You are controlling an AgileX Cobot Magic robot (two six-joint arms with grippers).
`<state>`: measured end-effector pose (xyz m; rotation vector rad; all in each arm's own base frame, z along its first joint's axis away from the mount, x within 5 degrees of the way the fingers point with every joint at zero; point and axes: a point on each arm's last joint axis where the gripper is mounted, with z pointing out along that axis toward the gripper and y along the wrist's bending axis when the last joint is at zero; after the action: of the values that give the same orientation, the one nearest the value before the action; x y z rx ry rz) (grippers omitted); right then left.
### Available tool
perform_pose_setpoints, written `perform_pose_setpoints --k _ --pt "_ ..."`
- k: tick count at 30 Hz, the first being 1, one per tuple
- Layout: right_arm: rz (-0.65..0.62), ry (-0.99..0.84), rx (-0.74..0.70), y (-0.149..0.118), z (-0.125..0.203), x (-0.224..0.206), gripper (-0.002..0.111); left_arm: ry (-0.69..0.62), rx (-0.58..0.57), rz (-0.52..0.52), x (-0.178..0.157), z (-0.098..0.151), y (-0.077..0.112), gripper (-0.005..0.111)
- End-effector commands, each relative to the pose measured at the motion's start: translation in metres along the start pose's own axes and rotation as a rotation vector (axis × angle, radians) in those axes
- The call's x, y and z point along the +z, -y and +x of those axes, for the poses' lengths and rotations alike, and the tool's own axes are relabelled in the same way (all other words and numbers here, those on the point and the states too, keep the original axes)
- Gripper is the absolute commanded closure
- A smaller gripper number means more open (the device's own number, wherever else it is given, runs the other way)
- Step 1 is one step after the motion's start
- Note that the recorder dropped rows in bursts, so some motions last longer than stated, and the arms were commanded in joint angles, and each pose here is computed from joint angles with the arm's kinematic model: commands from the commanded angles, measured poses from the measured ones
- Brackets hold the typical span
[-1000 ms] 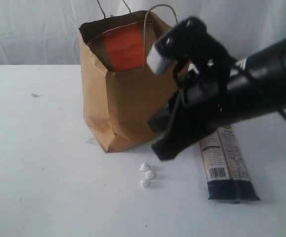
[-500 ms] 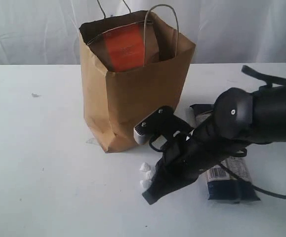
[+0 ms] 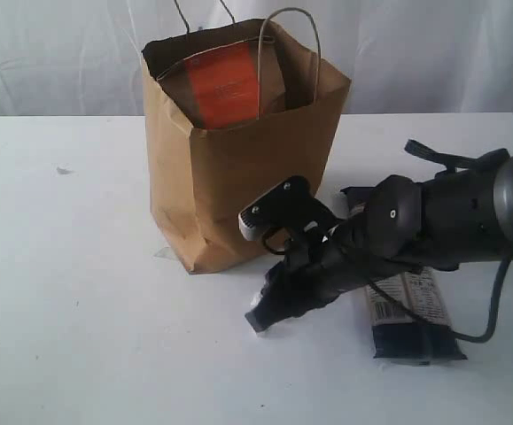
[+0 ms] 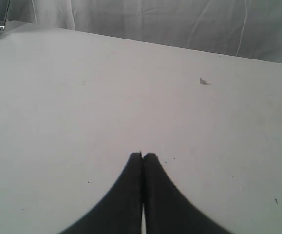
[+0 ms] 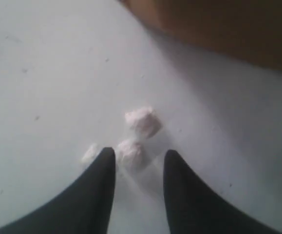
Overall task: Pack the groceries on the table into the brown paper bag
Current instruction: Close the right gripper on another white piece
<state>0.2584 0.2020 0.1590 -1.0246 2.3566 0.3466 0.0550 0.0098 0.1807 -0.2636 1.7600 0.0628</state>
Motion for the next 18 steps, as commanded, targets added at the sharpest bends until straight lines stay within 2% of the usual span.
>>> perform_pose_setpoints --k 1,9,18 --pt "0.061 0.084 0.051 0.005 -0.008 0.0 0.076 0.004 0.003 0.002 0.0 0.001 0.0 0.107" --pt "0.091 0.125 0.032 0.008 -0.017 0.001 0.076 0.004 0.003 0.002 0.0 0.001 0.0 0.107" --pt "-0.001 0.021 0.027 0.004 -0.018 0.023 0.076 0.004 0.003 0.002 0.0 0.001 0.0 0.107"
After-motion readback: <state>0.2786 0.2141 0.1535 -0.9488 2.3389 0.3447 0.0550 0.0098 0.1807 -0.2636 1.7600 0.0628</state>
